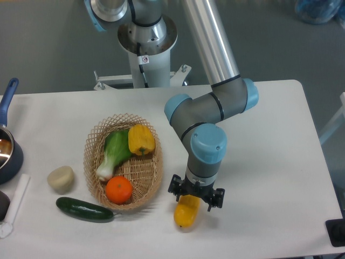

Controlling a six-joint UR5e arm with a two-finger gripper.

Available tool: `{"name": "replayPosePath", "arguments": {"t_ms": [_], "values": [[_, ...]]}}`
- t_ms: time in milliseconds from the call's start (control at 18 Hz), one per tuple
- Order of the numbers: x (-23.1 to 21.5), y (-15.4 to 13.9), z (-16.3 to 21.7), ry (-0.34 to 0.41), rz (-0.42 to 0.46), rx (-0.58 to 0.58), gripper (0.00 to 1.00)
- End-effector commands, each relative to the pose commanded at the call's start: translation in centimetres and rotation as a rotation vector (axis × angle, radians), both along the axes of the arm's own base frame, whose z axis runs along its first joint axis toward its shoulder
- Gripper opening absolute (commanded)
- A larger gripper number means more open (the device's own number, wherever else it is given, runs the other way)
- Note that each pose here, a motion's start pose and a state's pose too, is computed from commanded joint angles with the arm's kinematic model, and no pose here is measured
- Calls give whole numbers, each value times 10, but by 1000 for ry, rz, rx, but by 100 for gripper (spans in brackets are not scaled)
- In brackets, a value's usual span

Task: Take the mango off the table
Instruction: 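Lower the gripper around the mango and close the fingers on it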

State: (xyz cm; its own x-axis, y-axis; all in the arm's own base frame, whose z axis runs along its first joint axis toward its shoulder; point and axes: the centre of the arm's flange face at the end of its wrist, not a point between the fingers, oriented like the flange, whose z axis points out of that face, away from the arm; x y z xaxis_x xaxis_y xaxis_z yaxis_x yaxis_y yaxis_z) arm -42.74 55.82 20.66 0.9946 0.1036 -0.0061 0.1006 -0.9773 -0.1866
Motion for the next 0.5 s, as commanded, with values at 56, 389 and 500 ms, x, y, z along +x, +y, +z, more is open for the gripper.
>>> {"name": "replayPosePath", "arguments": {"t_ms": [56, 389, 500], "values": [[0, 0, -1, -1, 0, -1, 100], [5, 5, -7, -6, -10, -9, 100], [6, 4, -8, -6, -10, -11, 100]]}}
